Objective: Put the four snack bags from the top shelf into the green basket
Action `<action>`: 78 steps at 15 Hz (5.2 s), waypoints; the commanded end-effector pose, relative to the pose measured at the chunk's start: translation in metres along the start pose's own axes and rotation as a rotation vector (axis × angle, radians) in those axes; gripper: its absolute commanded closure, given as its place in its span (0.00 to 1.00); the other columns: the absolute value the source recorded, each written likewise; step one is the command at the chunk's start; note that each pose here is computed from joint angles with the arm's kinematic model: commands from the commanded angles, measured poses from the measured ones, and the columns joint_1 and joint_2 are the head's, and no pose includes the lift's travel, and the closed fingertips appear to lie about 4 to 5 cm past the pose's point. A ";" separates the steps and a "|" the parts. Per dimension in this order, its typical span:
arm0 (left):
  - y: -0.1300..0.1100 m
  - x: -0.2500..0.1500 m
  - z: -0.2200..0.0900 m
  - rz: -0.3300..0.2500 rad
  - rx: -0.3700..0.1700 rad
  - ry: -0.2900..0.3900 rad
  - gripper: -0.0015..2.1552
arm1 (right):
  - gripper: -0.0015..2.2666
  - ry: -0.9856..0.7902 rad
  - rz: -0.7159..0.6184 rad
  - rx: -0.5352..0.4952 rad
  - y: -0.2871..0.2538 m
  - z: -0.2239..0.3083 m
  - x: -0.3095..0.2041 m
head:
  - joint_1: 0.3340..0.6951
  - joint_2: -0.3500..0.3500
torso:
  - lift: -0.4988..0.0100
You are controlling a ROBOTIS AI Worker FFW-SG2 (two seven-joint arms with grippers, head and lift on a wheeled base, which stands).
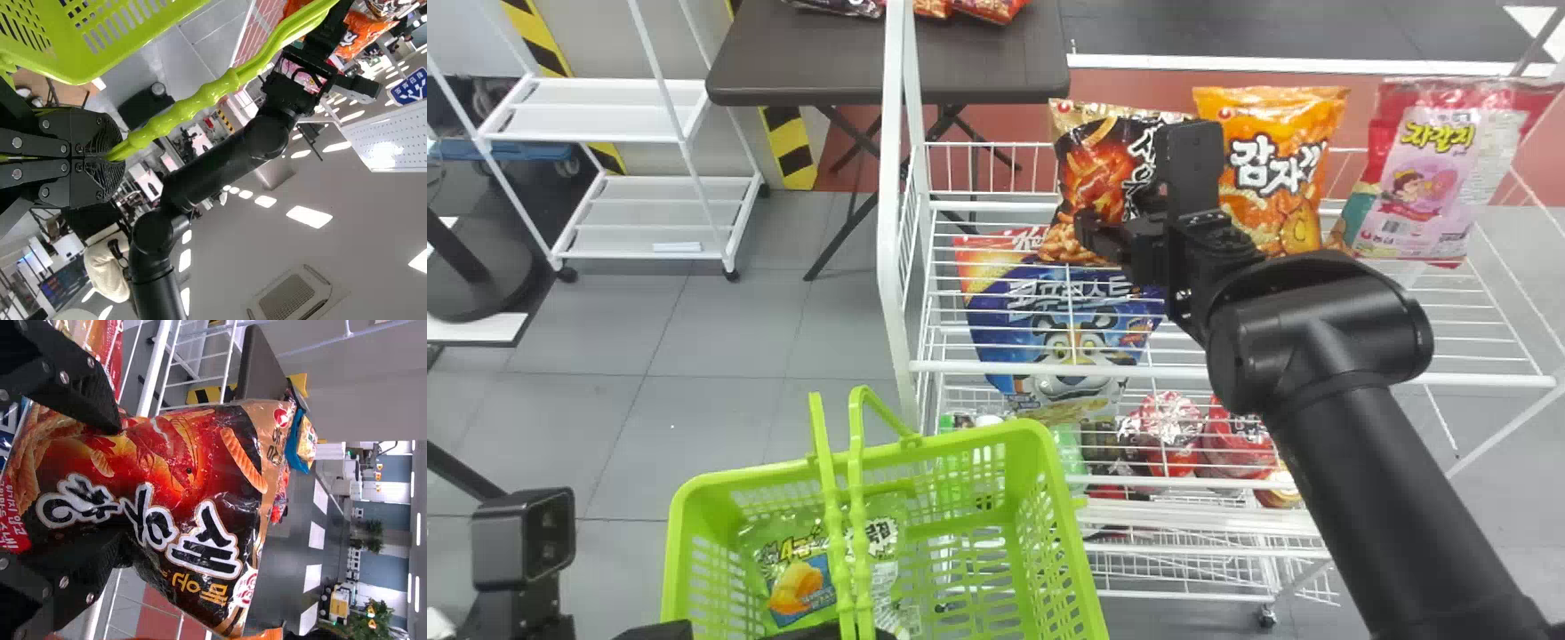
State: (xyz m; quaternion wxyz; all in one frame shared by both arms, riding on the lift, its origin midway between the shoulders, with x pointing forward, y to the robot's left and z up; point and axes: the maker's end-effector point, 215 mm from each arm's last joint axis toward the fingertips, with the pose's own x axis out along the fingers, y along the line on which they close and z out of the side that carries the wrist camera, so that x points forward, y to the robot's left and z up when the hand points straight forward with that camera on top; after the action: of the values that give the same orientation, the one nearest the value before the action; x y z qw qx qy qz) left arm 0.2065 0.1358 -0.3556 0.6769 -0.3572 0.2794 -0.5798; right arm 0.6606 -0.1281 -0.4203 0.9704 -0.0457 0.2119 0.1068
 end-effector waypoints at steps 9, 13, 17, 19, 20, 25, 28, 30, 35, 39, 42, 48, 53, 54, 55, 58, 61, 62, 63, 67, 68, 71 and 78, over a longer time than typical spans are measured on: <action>-0.003 -0.004 0.000 -0.013 -0.004 0.003 1.00 | 0.99 -0.119 0.094 0.050 0.021 0.028 -0.043 | 1.00 0.54 | 0.97; -0.003 -0.005 -0.002 -0.012 -0.007 0.004 1.00 | 0.99 -0.173 0.161 0.059 0.044 0.053 -0.074 | 1.00 0.56 | 0.97; -0.004 -0.007 0.000 -0.010 -0.004 0.001 1.00 | 0.99 -0.022 0.252 0.095 0.090 0.019 -0.128 | 1.00 0.62 | 0.97; -0.004 -0.008 0.002 -0.008 0.002 0.001 1.00 | 0.99 0.097 0.300 0.113 0.112 -0.013 -0.162 | 1.00 0.65 | 0.97; -0.004 -0.008 0.003 -0.007 0.005 0.001 1.00 | 0.99 0.144 0.316 0.114 0.121 -0.025 -0.180 | 1.00 0.69 | 0.97; -0.004 -0.006 0.004 -0.010 0.009 0.005 1.00 | 0.99 0.198 0.467 0.150 0.165 -0.031 -0.260 | 1.00 0.80 | 0.97; -0.004 -0.006 0.004 -0.010 0.009 0.005 1.00 | 0.99 0.280 0.550 0.150 0.191 -0.049 -0.291 | 1.00 0.85 | 0.97; -0.004 -0.006 0.004 -0.011 0.009 0.005 1.00 | 0.99 0.413 0.600 0.120 0.209 -0.085 -0.311 | 1.00 0.92 | 0.97; -0.004 -0.004 0.005 -0.015 0.008 0.003 1.00 | 0.59 0.495 0.629 0.036 0.219 -0.114 -0.317 | 1.00 1.00 | 0.97; -0.005 -0.002 0.004 -0.019 0.008 0.003 1.00 | 0.01 0.516 0.666 0.062 0.223 -0.119 -0.317 | 1.00 1.00 | 0.97; -0.005 -0.003 0.004 -0.019 0.007 0.003 1.00 | 0.02 0.504 0.654 0.111 0.204 -0.112 -0.311 | 1.00 1.00 | 0.97; -0.006 -0.006 0.003 -0.018 0.006 0.001 1.00 | 0.03 0.169 0.189 0.133 0.008 -0.025 -0.197 | 1.00 0.66 | 0.97; -0.006 -0.008 0.003 -0.018 0.003 0.000 1.00 | 0.03 0.078 -0.044 0.134 -0.115 0.010 -0.147 | 1.00 0.34 | 0.97; -0.006 -0.008 0.003 -0.018 0.003 0.002 1.00 | 0.03 0.079 -0.066 0.137 -0.130 0.011 -0.137 | 1.00 0.31 | 0.97; -0.006 -0.008 0.003 -0.018 0.003 0.000 1.00 | 0.03 0.091 -0.078 0.139 -0.139 0.010 -0.123 | 1.00 0.28 | 0.97; -0.006 -0.008 0.002 -0.019 -0.001 0.000 1.00 | 0.03 0.107 -0.098 0.111 -0.152 0.003 -0.079 | 1.00 0.21 | 0.97; -0.004 -0.009 0.001 -0.017 -0.001 -0.003 1.00 | 0.05 0.168 -0.101 0.082 -0.152 -0.017 -0.048 | 1.00 0.22 | 0.97; -0.003 -0.010 0.001 -0.015 -0.001 -0.005 1.00 | 0.16 0.188 -0.103 0.067 -0.150 -0.023 -0.044 | 1.00 0.23 | 0.97; -0.002 -0.011 0.001 -0.013 -0.003 -0.006 1.00 | 0.36 0.177 -0.102 0.060 -0.150 -0.019 -0.043 | 1.00 0.23 | 0.97; -0.002 -0.012 0.001 -0.012 -0.001 -0.007 1.00 | 0.99 0.142 -0.113 0.075 -0.151 -0.020 -0.054 | 1.00 0.24 | 0.97; -0.002 -0.011 0.001 -0.014 0.002 -0.005 1.00 | 0.99 0.122 -0.113 0.084 -0.152 -0.016 -0.060 | 1.00 0.24 | 0.97; -0.003 -0.011 0.002 -0.014 0.005 -0.003 1.00 | 0.99 0.078 -0.073 0.133 -0.141 -0.009 -0.086 | 1.00 0.23 | 0.97; -0.002 -0.012 0.004 -0.010 0.009 0.000 1.00 | 0.99 0.089 0.212 0.193 -0.006 0.008 -0.217 | 1.00 0.34 | 0.97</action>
State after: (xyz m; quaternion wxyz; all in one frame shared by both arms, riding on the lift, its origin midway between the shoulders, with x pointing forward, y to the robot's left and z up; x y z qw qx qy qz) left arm 0.2068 0.1486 -0.3545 0.6786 -0.3544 0.2777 -0.5803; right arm 0.5050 -0.2001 -0.3290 0.9550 0.0547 0.2486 0.1525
